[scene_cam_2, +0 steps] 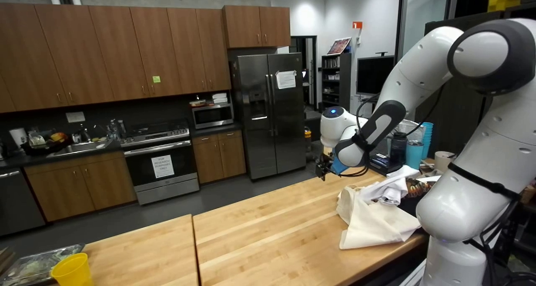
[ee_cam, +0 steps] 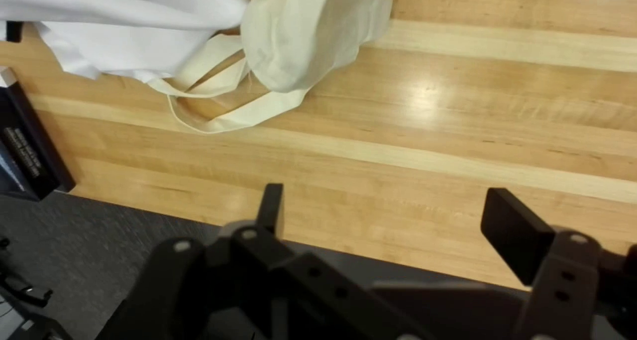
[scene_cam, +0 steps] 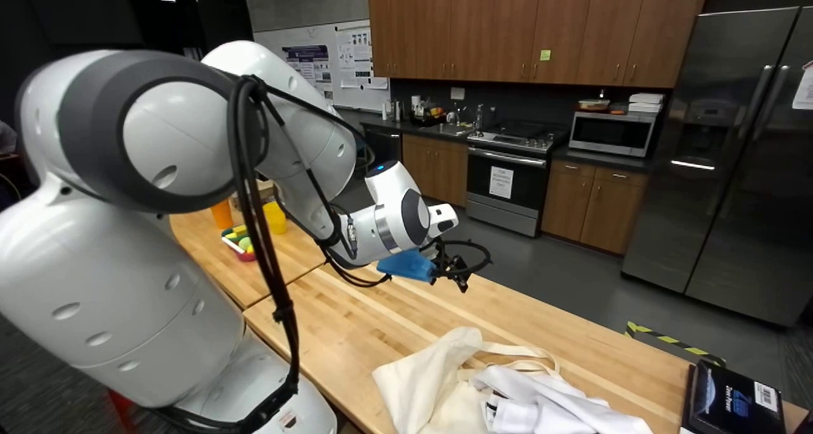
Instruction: Move the bag and the white towel to the right
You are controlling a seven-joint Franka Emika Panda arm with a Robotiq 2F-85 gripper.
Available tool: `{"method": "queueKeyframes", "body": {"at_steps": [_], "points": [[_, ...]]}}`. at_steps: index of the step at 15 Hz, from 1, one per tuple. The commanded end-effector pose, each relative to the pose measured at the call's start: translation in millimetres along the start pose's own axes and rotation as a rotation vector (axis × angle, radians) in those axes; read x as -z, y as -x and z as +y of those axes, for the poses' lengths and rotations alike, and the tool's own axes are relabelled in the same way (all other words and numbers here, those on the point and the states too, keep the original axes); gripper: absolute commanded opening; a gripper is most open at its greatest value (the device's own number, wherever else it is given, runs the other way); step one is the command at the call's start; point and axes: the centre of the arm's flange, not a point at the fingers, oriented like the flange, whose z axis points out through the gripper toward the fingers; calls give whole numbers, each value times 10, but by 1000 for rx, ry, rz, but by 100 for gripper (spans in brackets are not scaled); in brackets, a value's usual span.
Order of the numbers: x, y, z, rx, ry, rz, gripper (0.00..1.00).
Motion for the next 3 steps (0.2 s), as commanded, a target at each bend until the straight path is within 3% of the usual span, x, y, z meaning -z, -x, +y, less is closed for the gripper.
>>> {"method": "queueKeyframes", "body": {"at_steps": [1,3], "points": [[11,-18,3,0,3,1,100],[12,-18,-1,1,4,1,100]]}}
